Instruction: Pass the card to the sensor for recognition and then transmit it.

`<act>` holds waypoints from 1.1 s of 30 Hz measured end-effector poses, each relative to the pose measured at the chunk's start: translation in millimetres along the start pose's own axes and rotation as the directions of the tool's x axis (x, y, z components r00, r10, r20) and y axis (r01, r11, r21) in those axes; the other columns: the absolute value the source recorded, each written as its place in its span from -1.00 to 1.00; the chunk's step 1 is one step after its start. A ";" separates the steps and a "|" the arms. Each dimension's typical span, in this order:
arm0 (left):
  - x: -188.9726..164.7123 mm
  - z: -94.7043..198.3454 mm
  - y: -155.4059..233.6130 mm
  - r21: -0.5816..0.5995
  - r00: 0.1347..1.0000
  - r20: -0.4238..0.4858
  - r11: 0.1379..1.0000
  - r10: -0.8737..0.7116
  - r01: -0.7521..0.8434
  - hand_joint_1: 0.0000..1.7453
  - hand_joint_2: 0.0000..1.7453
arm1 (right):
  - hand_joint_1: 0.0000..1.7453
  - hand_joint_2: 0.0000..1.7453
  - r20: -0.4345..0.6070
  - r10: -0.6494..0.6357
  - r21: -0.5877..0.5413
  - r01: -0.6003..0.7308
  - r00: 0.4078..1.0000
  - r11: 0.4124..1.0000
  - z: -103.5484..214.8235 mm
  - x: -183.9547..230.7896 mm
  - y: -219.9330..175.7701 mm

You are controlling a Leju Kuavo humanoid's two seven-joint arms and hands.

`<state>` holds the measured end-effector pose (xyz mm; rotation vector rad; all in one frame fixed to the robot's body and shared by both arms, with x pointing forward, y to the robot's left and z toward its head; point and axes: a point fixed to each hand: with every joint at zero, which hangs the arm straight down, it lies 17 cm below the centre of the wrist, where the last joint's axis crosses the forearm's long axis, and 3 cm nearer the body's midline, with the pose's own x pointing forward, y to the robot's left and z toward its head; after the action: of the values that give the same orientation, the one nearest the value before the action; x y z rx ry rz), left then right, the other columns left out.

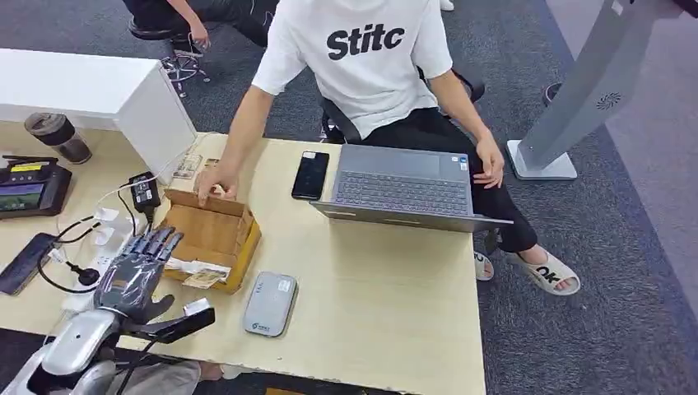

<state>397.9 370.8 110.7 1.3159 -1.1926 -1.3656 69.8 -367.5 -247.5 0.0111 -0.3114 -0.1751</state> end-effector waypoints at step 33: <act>32.6 -15.6 -25.9 -0.119 0.973 0.069 0.970 0.220 -0.211 0.74 1.00 | -1.00 1.00 0.004 0.030 0.020 -0.030 1.000 0.999 -1.9 3.8 1.2</act>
<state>412.3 341.9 80.1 1.0289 -1.2573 -1.3167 74.2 -367.0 -248.1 0.0258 -0.3169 -0.1427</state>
